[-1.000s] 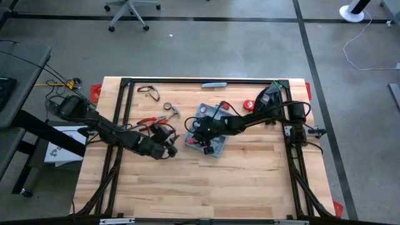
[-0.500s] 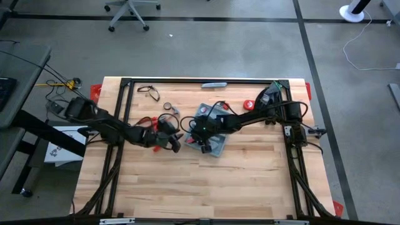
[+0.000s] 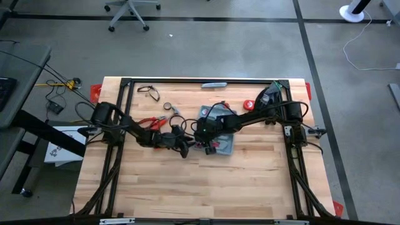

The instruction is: Prefit tool cases

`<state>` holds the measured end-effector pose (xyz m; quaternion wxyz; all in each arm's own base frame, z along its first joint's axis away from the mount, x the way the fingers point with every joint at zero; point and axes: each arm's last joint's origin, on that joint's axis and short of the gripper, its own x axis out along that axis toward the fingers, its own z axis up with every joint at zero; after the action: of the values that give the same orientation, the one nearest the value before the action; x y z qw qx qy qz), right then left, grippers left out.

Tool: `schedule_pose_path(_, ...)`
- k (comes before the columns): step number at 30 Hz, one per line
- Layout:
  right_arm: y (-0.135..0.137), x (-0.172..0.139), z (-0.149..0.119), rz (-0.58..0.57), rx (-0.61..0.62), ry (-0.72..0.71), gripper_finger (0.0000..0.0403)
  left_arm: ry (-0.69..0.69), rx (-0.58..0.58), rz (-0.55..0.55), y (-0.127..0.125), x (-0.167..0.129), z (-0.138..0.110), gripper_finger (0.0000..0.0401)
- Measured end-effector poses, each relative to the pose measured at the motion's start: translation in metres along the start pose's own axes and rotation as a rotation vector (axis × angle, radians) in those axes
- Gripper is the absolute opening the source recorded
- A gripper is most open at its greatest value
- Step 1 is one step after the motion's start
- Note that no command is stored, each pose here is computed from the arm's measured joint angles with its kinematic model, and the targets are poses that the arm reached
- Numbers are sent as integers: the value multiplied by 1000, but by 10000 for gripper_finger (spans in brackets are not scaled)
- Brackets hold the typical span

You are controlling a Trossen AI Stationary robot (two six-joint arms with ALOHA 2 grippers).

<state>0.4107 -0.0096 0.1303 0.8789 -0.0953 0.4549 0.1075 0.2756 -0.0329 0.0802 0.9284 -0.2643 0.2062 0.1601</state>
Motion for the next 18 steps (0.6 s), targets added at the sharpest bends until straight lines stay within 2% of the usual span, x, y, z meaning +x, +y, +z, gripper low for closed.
schedule_pose_path(6, 3, -2, -3, 52, -20, 30, 132, -1, 52, -13, -6, 6, 1, 131)
schedule_pose_path(18, 14, -13, -8, 103, -101, 120, 132, 3, 72, -8, -6, 6, 1, 131)
